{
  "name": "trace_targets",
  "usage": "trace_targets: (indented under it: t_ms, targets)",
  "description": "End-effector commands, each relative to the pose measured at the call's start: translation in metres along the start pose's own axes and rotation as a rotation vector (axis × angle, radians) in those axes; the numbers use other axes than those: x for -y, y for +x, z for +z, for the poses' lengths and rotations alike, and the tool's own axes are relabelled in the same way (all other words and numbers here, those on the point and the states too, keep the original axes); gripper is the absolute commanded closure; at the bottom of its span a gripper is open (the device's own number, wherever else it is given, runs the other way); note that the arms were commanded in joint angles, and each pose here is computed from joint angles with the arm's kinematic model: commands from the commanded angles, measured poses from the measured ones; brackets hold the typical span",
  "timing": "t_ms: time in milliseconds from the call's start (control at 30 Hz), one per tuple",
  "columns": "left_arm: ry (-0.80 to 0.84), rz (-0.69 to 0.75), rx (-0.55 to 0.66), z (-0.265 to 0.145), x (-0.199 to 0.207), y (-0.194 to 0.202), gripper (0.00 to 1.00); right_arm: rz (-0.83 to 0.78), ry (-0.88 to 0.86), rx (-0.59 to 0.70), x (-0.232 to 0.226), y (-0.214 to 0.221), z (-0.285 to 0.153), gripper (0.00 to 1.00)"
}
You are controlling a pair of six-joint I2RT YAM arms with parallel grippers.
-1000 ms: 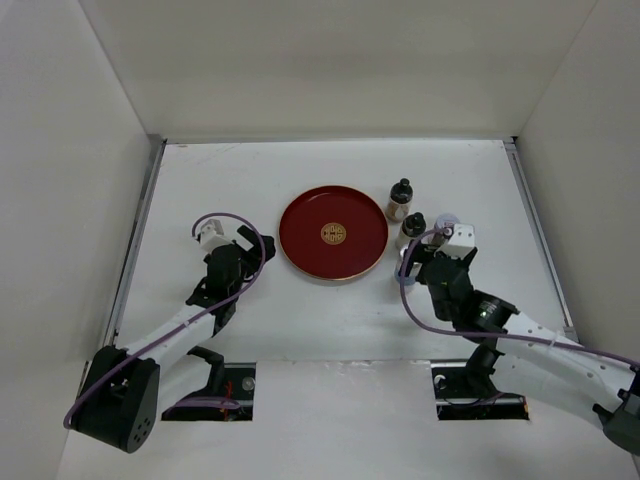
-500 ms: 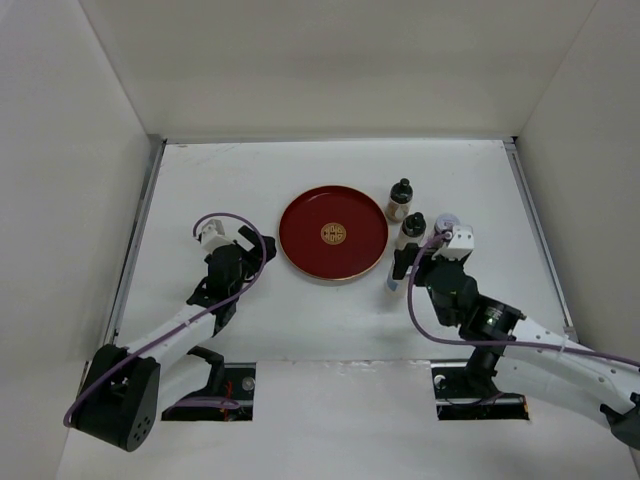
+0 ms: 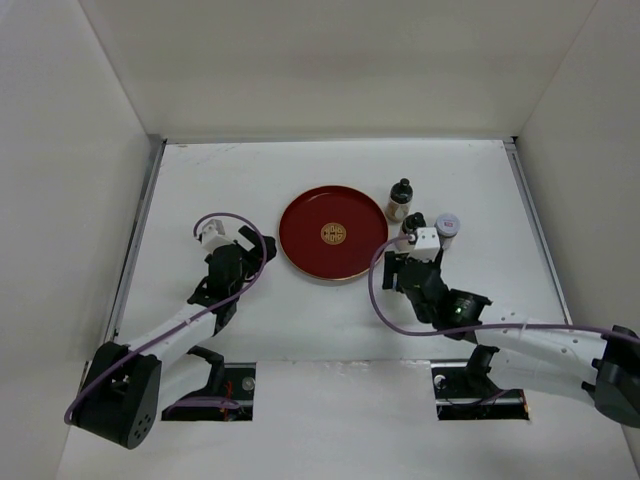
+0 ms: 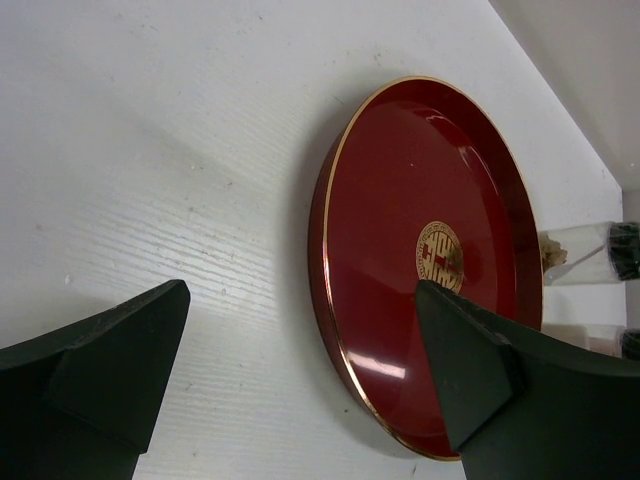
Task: Organize the condiment bottles
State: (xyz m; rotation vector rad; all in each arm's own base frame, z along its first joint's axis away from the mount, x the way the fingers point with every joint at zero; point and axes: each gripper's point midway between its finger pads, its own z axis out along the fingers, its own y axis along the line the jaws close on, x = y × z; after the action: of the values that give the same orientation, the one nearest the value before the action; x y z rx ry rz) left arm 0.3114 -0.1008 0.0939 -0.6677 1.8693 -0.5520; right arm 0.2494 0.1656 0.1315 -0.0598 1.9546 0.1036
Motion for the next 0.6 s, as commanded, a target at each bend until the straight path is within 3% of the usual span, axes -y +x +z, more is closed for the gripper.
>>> trace_targets:
  t_ms: [0,67,133,300,567]
  targets:
    - [0.06,-0.006,0.045,0.001,0.019,-0.012,0.0,0.089,0.021,0.132,-0.004,-0.042,0.002,0.25]
    - [0.062,-0.009,0.039,0.001,0.019,-0.011,0.0,0.121,0.004,0.158,-0.007,-0.053,-0.001,0.37]
    - [0.063,-0.008,0.045,0.001,0.019,-0.012,0.0,0.142,-0.029,0.193,-0.014,-0.073,-0.011,0.43]
    - [0.048,-0.016,0.048,0.002,0.014,-0.012,0.0,0.161,-0.169,0.285,-0.054,-0.141,-0.03,0.43]
    - [0.038,-0.039,0.039,0.004,0.008,-0.01,0.0,0.06,-0.268,0.268,-0.149,-0.187,0.061,0.41]
